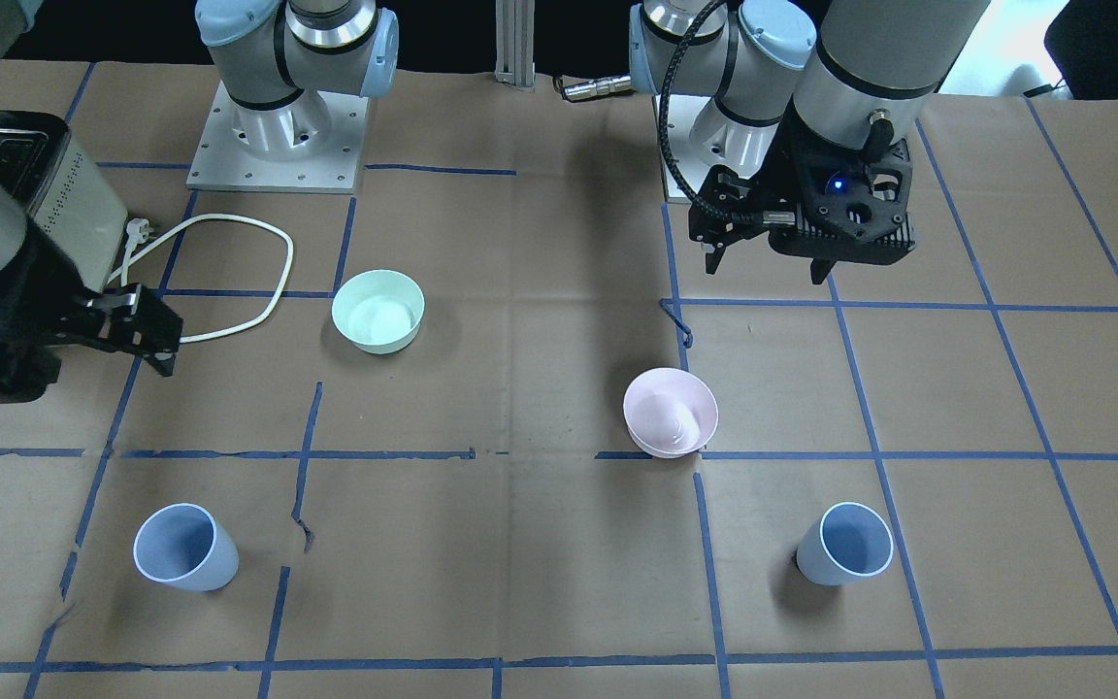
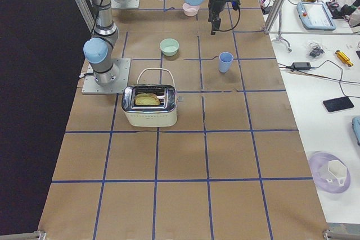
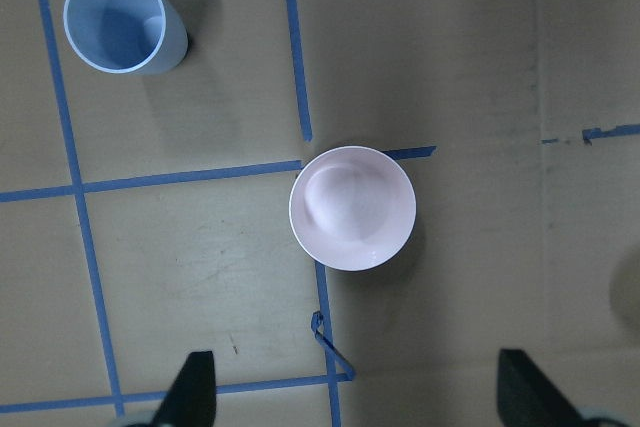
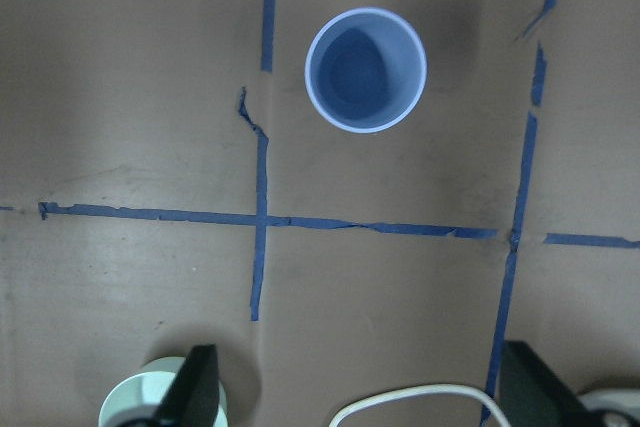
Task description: Stack blue cups with both arms
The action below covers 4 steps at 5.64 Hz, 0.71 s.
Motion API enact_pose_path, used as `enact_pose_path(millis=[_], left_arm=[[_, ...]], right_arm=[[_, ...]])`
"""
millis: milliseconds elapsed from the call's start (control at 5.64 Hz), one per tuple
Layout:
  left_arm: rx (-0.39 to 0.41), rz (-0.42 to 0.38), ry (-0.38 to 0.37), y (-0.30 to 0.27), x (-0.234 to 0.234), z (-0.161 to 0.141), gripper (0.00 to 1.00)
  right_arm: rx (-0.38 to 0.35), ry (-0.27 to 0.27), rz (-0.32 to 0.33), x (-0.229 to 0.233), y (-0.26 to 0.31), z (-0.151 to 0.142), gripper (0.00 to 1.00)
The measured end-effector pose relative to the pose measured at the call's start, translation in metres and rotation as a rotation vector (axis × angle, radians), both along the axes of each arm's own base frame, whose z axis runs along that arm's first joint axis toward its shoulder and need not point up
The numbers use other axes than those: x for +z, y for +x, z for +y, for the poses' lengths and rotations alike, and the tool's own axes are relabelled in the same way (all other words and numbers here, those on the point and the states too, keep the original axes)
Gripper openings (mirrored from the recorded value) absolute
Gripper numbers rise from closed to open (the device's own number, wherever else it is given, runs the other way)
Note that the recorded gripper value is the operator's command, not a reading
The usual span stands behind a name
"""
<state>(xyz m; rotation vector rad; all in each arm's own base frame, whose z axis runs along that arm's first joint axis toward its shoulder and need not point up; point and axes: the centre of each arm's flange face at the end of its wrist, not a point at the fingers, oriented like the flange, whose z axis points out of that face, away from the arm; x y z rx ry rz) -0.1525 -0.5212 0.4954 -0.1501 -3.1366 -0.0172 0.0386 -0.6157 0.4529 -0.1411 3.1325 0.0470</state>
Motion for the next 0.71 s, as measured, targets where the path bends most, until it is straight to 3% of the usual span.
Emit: enact_pose_path(millis=[355,710], left_arm=[[0.034,-0.002,-0.03,0.023,-0.027,-0.034,0.98],[0.057,0.003,-0.138,0.054,-0.075,-0.101,0.97]], right_arm=[[0.087,-0.008,-0.002,-0.037,-0.031,-0.061,1.0],[0.107,0.016,-0.007,-0.099,-0.042,-0.087,1.0]])
